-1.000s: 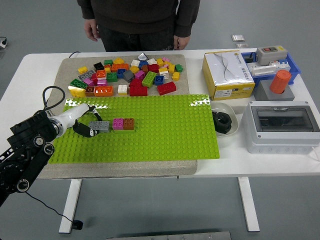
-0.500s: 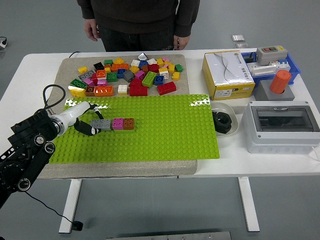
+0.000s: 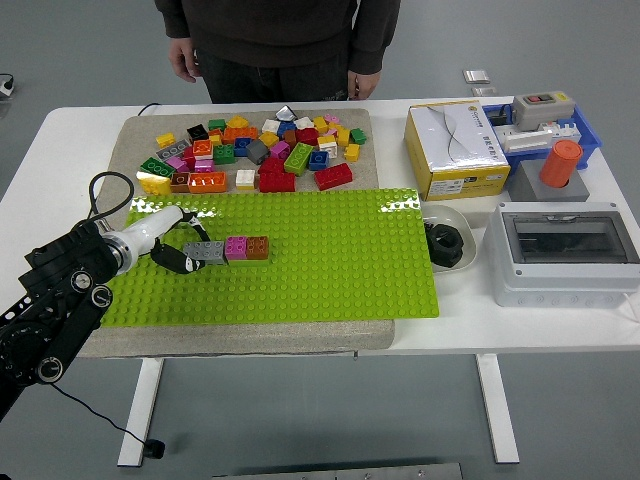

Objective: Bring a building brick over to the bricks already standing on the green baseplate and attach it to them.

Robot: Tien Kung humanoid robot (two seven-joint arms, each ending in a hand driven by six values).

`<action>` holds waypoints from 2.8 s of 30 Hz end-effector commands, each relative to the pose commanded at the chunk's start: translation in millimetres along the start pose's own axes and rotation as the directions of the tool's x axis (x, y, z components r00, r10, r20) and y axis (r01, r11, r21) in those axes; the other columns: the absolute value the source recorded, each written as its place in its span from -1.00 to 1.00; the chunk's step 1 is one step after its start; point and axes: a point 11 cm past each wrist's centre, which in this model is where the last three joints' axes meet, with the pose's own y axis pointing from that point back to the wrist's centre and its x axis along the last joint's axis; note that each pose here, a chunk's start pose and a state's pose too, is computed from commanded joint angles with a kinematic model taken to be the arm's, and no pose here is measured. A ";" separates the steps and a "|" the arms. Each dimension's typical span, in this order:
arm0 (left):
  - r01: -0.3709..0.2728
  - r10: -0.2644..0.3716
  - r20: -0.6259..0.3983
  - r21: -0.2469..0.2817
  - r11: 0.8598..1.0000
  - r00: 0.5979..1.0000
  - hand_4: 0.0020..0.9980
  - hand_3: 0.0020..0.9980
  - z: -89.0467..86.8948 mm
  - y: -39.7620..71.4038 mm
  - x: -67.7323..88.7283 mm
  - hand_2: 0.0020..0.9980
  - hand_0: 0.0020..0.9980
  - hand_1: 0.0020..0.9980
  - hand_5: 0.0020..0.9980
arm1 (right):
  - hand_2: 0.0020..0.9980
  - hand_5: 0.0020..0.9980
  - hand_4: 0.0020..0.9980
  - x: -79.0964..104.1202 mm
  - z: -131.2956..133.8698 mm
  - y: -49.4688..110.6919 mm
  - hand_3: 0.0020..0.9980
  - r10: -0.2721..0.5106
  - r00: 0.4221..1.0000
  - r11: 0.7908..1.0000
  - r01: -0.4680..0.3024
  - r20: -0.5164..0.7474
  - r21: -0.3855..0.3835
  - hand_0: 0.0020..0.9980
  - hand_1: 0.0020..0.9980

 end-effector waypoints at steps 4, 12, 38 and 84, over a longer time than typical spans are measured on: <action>0.004 -0.004 0.002 -0.001 1.000 1.000 0.50 -0.17 0.5 -0.3 -1.3 0.93 0.93 1.00 -1.00 | 0.51 1.00 0.65 0.2 -0.2 0.0 0.66 0.000 1.000 1.000 0.000 0.000 0.001 0.31 0.28; 0.006 -0.006 0.002 -0.003 1.000 1.000 0.51 -0.16 1.5 -1.0 -3.1 0.93 0.93 1.00 -1.00 | 0.51 1.00 0.65 0.0 -0.4 0.0 0.66 0.000 1.000 1.000 0.000 0.001 0.001 0.31 0.28; 0.014 -0.015 -0.012 -0.034 0.999 1.000 -0.17 0.02 6.6 -2.7 -9.1 0.94 0.89 1.00 -1.00 | 0.50 1.00 0.65 -0.4 -0.9 -0.1 0.66 0.000 1.000 1.000 0.000 0.002 0.002 0.31 0.28; 0.013 -0.013 0.005 -0.041 0.999 1.000 0.33 0.68 6.6 -0.5 -5.8 0.98 0.87 1.00 -1.00 | 0.50 0.99 0.65 0.4 -0.3 0.0 0.65 0.003 1.000 1.000 -0.003 0.005 0.001 0.31 0.28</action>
